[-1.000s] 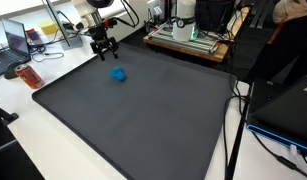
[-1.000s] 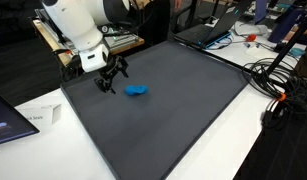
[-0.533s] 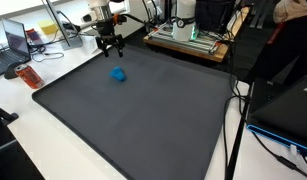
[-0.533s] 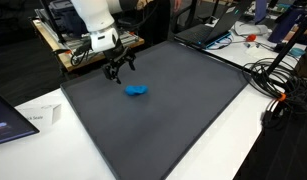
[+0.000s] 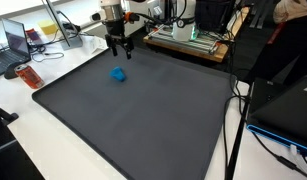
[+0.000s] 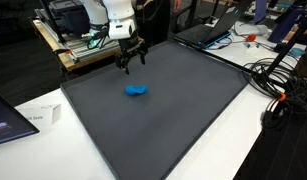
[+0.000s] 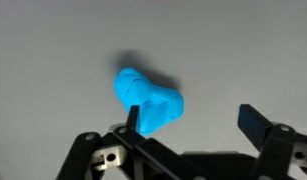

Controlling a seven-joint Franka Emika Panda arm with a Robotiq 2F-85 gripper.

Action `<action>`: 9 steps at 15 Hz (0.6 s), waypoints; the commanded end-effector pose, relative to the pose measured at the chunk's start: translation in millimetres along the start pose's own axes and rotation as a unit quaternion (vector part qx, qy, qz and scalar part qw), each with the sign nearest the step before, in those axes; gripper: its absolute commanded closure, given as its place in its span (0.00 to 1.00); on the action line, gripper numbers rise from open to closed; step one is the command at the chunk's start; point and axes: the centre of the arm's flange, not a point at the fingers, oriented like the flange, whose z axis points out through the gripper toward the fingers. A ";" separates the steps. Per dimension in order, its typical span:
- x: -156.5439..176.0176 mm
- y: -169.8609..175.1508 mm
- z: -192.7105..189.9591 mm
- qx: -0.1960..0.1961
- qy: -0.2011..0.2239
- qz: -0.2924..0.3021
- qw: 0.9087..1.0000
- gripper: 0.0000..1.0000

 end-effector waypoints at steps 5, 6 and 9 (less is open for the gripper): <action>11.1 -43.0 -17.8 -0.044 -0.024 0.090 0.995 0.00; 13.1 -49.0 -17.9 -0.057 -0.026 0.101 0.993 0.00; 18.2 -62.5 -19.4 -0.100 -0.031 0.135 0.985 0.00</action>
